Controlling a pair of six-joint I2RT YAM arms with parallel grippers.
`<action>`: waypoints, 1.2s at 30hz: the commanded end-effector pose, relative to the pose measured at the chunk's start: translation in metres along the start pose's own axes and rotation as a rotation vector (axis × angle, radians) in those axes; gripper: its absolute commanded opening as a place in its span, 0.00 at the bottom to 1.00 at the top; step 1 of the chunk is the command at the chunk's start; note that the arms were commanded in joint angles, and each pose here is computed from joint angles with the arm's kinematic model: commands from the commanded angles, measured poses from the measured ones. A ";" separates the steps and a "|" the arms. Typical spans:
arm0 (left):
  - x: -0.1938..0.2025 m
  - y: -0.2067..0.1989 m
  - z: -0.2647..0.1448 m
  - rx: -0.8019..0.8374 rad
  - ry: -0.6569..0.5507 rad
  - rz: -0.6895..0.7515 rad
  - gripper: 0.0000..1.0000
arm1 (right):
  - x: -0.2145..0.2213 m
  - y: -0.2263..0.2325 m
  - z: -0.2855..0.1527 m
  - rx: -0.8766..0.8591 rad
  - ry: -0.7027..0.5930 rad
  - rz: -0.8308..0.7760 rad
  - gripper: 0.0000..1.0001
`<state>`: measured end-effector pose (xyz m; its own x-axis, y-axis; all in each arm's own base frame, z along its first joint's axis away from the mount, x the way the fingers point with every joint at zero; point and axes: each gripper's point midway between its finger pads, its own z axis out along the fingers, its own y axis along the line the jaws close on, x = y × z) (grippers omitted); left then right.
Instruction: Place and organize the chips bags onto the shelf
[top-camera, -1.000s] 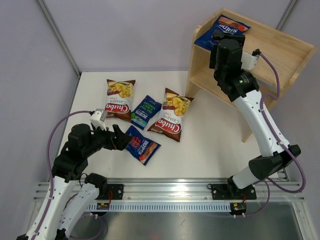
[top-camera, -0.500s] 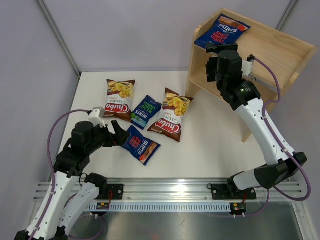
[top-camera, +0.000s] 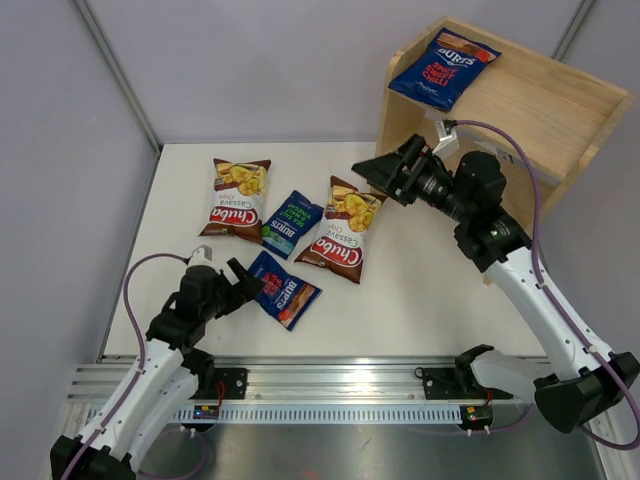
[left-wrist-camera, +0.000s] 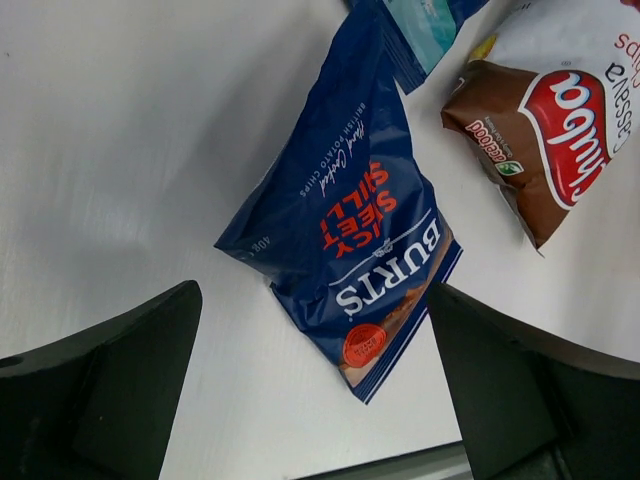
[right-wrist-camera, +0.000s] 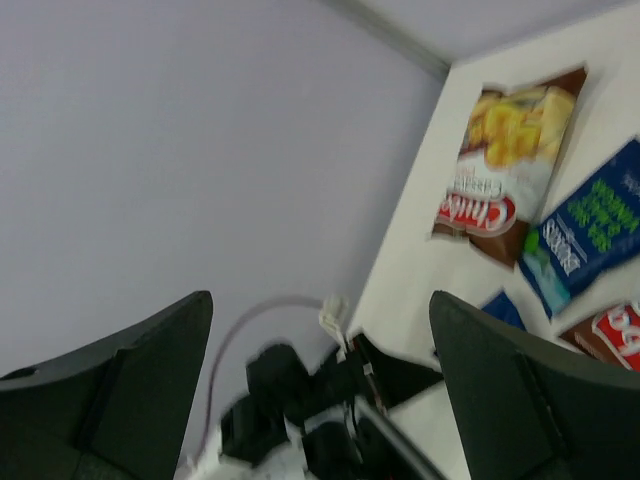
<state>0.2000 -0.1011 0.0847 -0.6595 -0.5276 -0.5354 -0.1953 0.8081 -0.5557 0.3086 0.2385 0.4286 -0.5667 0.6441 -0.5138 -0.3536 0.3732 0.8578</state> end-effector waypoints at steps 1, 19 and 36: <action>-0.032 -0.022 0.007 0.107 -0.172 -0.072 0.99 | 0.070 0.009 -0.033 -0.240 0.336 -0.177 0.96; -0.030 -0.009 0.060 0.159 -0.260 -0.107 0.67 | 0.142 -0.018 -0.133 -0.368 0.518 -0.339 0.96; -0.062 -0.116 -0.042 0.650 -0.312 -0.037 0.00 | 0.183 -0.093 -0.125 -0.266 0.516 -0.146 0.96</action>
<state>0.2453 -0.1310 0.1396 -0.4048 -0.6974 -0.5914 0.1188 0.6012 -0.7902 0.1405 0.2330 0.2651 -0.7228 0.1008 -0.6837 -0.6463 0.2518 0.7204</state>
